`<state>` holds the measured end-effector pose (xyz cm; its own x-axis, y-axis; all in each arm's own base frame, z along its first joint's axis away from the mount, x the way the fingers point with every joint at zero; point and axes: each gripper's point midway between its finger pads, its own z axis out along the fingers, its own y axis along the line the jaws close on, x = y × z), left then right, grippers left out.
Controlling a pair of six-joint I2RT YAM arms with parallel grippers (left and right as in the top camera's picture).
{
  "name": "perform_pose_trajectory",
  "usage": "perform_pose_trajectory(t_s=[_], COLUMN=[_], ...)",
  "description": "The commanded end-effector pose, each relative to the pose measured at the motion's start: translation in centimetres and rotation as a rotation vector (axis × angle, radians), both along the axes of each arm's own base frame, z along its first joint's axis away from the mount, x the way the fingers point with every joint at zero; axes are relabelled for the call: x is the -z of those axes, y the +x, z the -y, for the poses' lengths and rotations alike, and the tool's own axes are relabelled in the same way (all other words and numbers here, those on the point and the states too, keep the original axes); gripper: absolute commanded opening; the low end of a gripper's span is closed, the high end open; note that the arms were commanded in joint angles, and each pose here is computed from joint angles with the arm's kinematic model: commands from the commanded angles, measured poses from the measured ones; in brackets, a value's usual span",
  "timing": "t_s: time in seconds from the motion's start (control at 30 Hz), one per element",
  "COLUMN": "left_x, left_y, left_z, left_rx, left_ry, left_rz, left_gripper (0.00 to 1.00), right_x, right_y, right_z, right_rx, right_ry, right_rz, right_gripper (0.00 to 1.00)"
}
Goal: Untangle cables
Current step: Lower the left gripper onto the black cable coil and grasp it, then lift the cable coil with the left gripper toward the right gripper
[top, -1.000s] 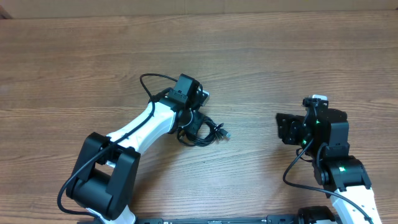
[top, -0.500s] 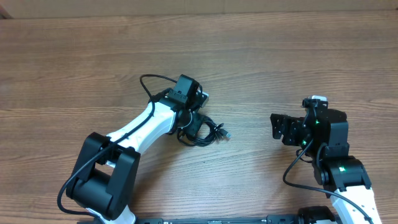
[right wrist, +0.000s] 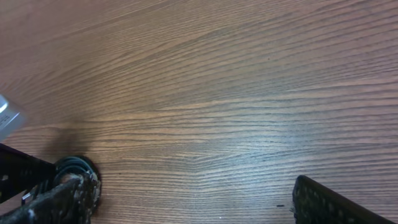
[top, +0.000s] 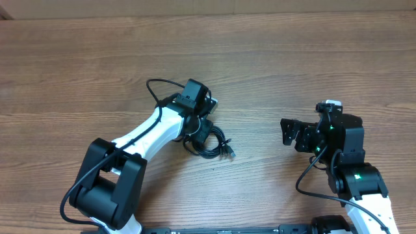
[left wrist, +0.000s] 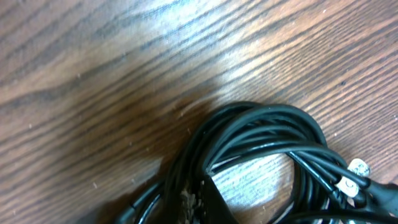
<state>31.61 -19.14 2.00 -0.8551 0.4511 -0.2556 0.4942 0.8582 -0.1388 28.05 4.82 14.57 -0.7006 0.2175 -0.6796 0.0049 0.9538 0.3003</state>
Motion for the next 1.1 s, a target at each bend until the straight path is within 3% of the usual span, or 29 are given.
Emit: perform_pose_trajectory(t_s=[0.0,0.17,0.4,0.47,0.67,0.7,0.77,0.8,1.07], left_x=[-4.0,-11.9,-18.1,-17.5,-13.3,-12.9,-12.3,-12.1,-11.8], left_y=[2.6,5.0,4.6,4.6,5.2,4.9,4.5,4.4,5.0], left_z=[2.1,6.2,9.7,9.1,3.5,2.9,2.3,2.2,2.4], left_rx=[-0.018,0.046,0.154,0.135,-0.016,-0.025,-0.031,-0.033,-0.054], left_ry=[-0.077,-0.294,-0.513,-0.476,-0.142,-0.111,-0.083,-0.074,-0.089], left_rz=[0.076,0.185,0.203,0.195,0.196,0.185,0.168,0.164,0.174], left_gripper=[0.04,0.04,0.04,0.04,0.05,0.20,0.91,1.00,1.00], right_x=[-1.6,-2.4,-4.7,-4.7,-2.7,-2.2,-1.5,-1.2,-0.9], right_y=[0.6,1.3,2.5,2.7,2.5,2.4,2.2,2.1,1.9], right_z=[-0.3,-0.3,-2.3,-2.7,-2.6,-2.6,-2.6,-2.6,-2.6], right_rx=[-0.009,-0.006,-0.063,-0.081,-0.075,-0.074,-0.072,-0.072,-0.071], right_ry=[0.008,0.015,0.130,0.142,0.138,0.137,0.135,0.135,0.134], right_rz=[0.042,0.081,0.170,0.171,0.091,0.070,0.041,0.029,0.011], right_gripper=[0.97,0.97,0.98,0.99,0.99,0.99,0.99,0.99,0.98])
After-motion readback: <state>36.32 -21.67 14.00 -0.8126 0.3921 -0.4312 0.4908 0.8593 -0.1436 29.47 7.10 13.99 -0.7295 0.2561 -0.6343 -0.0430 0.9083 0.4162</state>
